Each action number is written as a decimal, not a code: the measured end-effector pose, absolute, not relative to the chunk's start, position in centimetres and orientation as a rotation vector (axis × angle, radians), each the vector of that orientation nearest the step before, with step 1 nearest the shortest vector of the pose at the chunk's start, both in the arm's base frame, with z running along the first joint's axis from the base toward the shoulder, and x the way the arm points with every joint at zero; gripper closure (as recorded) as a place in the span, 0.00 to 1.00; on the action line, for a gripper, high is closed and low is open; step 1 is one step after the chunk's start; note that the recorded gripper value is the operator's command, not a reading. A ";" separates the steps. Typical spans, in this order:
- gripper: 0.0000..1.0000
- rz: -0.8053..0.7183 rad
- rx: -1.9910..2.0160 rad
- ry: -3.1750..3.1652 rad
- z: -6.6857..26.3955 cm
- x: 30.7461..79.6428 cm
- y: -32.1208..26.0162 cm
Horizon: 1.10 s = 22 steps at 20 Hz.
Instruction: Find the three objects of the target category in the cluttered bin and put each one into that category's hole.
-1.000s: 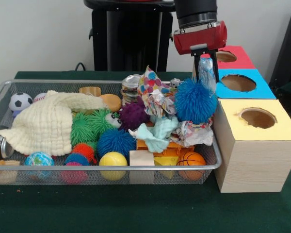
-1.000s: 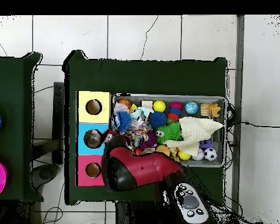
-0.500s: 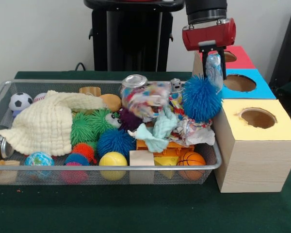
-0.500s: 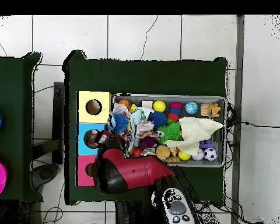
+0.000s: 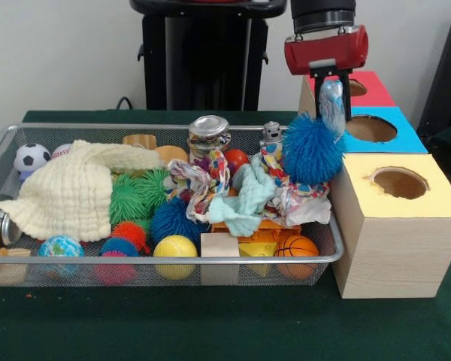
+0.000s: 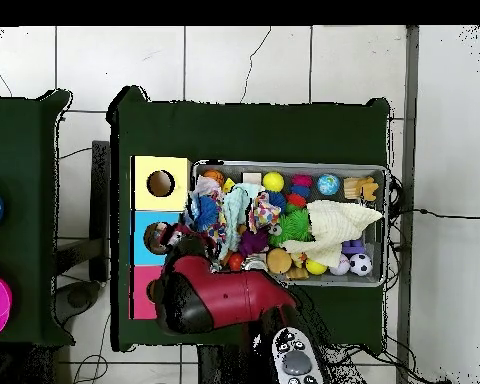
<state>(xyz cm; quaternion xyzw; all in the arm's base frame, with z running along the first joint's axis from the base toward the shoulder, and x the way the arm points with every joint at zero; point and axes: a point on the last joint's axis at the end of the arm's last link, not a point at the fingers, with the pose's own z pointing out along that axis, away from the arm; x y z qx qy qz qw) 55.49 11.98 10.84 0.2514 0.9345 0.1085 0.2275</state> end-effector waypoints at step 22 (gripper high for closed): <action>1.00 0.250 0.746 2.524 7.6 53.5 15.8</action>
